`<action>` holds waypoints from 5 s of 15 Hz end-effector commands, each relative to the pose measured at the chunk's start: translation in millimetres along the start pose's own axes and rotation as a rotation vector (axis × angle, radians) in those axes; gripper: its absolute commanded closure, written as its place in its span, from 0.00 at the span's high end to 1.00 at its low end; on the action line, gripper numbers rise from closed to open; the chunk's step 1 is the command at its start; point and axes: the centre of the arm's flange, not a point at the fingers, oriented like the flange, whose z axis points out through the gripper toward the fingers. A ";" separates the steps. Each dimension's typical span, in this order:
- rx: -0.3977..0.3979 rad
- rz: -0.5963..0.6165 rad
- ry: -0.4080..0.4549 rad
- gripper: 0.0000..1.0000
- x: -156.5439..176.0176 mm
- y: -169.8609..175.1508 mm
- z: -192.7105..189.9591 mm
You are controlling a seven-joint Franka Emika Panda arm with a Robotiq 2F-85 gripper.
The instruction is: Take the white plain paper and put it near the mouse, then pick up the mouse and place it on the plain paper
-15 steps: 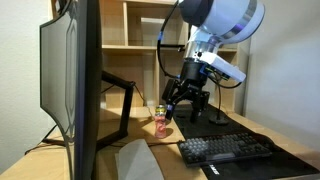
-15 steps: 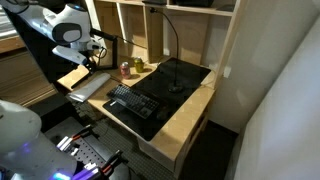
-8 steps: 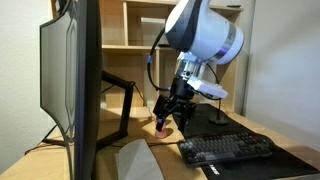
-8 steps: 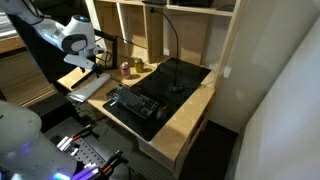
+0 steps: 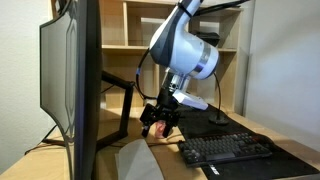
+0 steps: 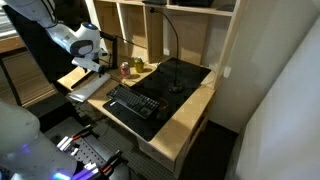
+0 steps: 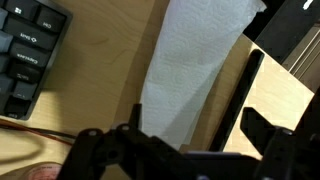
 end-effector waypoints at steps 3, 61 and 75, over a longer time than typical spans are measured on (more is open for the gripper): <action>-0.009 0.000 0.022 1.00 10.9 7.6 21.2; 0.025 0.275 0.388 0.00 -28.4 52.4 -122.7; -0.259 0.848 0.502 0.00 -173.4 169.6 -313.8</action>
